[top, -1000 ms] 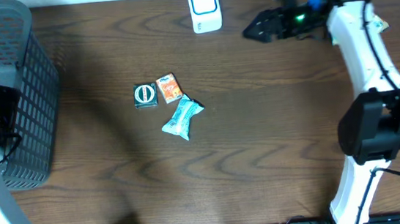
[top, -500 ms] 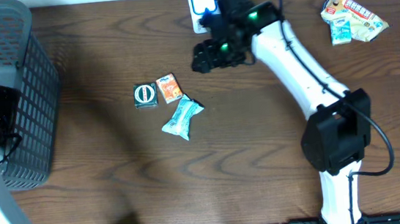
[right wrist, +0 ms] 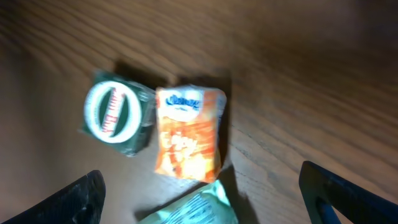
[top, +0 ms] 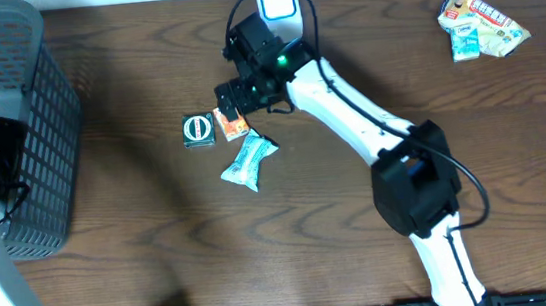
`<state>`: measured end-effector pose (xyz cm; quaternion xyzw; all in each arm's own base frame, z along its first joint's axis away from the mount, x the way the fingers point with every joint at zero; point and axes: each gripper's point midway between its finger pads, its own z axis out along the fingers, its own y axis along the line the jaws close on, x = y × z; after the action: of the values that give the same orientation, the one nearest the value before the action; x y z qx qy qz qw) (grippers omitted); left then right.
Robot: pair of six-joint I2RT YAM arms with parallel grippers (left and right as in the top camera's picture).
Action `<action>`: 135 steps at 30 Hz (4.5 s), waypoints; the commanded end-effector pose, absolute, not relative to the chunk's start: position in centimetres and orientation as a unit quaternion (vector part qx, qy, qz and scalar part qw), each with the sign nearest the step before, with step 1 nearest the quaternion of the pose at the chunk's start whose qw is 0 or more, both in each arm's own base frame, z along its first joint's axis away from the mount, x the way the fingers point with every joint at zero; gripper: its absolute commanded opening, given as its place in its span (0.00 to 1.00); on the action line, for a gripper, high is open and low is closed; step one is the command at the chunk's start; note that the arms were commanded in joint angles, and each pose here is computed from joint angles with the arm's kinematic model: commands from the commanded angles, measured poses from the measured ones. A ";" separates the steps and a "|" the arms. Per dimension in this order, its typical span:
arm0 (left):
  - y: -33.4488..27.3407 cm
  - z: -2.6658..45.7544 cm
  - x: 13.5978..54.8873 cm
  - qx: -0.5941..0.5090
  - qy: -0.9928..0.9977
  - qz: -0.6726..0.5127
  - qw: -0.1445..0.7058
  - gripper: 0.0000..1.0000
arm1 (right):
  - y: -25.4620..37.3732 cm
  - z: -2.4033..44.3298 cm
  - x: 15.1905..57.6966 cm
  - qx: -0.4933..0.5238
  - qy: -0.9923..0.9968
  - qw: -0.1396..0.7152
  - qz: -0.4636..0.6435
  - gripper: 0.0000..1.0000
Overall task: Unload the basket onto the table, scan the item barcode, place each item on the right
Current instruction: 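Release the tissue pack and move the right gripper to the orange box, then grasp the small orange Kleenex pack with the right gripper, then drag the orange pack rightward and set it down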
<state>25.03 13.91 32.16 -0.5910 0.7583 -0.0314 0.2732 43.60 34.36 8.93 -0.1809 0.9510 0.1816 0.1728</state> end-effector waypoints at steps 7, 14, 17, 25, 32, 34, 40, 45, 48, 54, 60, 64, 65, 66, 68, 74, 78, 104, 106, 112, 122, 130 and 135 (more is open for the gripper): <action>14.1 32.2 24.9 -0.593 0.756 -0.029 0.274 0.97 | 34.6 5.8 44.4 -0.175 0.957 0.176 0.153 0.77; 14.1 32.2 24.9 -0.593 0.756 -0.029 0.274 0.98 | 35.0 5.3 44.9 -0.175 0.954 0.184 0.157 0.54; 14.1 32.2 24.9 -0.594 0.756 -0.029 0.274 0.98 | 35.4 5.5 45.0 -0.178 0.952 0.190 0.161 0.53; 14.1 32.2 24.9 -0.593 0.756 -0.029 0.274 0.97 | 36.5 5.9 45.3 -0.185 0.946 0.213 0.161 0.50; 14.1 32.2 24.9 -0.594 0.756 -0.028 0.274 0.98 | 36.7 5.7 45.4 -0.186 0.946 0.224 0.142 0.44; 14.1 32.2 24.9 -0.594 0.756 -0.029 0.274 0.97 | 36.9 5.5 45.2 -0.188 0.946 0.222 0.142 0.44; 14.1 32.2 24.9 -0.594 0.756 -0.029 0.274 0.98 | 36.4 2.4 44.4 -0.191 0.955 0.192 0.120 0.44; 14.1 32.2 24.9 -0.593 0.756 -0.029 0.274 0.98 | 34.2 0.9 43.8 -0.183 0.966 0.168 0.072 0.39; 14.1 32.2 24.9 -0.593 0.756 -0.029 0.274 0.98 | 31.6 0.7 44.0 -0.171 0.972 0.162 0.020 0.36; 14.1 32.2 24.9 -0.593 0.756 -0.029 0.274 0.98 | 22.4 2.8 43.5 -0.107 0.982 0.116 -0.107 0.33; 14.1 32.2 24.9 -0.594 0.756 -0.029 0.274 0.98 | 14.8 6.6 43.5 -0.064 0.978 0.093 -0.173 0.36; 14.1 32.2 24.9 -0.593 0.756 -0.029 0.274 0.98 | 13.8 9.0 43.2 -0.075 0.983 0.090 -0.144 0.45; 14.1 32.2 24.9 -0.593 0.756 -0.029 0.274 0.98 | 14.3 9.6 42.9 -0.087 0.985 0.088 -0.123 0.49; 14.1 32.2 24.9 -0.594 0.756 -0.029 0.274 0.97 | 14.8 10.0 42.7 -0.098 0.986 0.086 -0.107 0.52; 14.1 32.2 24.9 -0.593 0.756 -0.029 0.274 0.98 | 16.2 10.5 42.1 -0.119 0.987 0.082 -0.066 0.56; 14.1 32.2 24.9 -0.593 0.756 -0.029 0.274 0.98 | 19.6 9.7 40.6 -0.136 0.989 0.058 -0.005 0.51; 14.1 32.2 24.9 -0.594 0.756 -0.029 0.274 0.98 | 20.0 8.0 40.9 -0.134 0.988 0.060 -0.037 0.49; 14.1 32.2 24.9 -0.593 0.756 -0.029 0.274 0.97 | 17.6 0.7 40.8 -0.109 0.989 -0.019 -0.094 0.01; 14.1 32.2 24.9 -0.594 0.756 -0.029 0.274 0.98 | 17.9 1.7 41.0 -0.112 0.992 -0.026 -0.054 0.01; 14.1 32.2 24.9 -0.594 0.756 -0.029 0.274 0.98 | 21.0 7.1 41.4 -0.158 0.970 -0.025 0.185 0.01; 14.1 32.2 24.9 -0.594 0.756 -0.029 0.274 0.98 | 22.1 11.7 40.2 -0.172 0.864 -0.028 0.473 0.01; 14.1 32.2 24.9 -0.594 0.756 -0.029 0.274 0.98 | 21.1 6.1 37.7 -0.118 0.861 -0.079 0.488 0.02; 14.1 32.2 24.9 -0.594 0.756 -0.029 0.274 0.98 | 17.4 2.3 37.6 -0.058 0.903 -0.101 0.414 0.09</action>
<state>25.03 13.90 32.16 -0.5910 0.7584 -0.0316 0.2731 37.06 20.04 3.18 -0.1031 0.8801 0.4533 -0.0962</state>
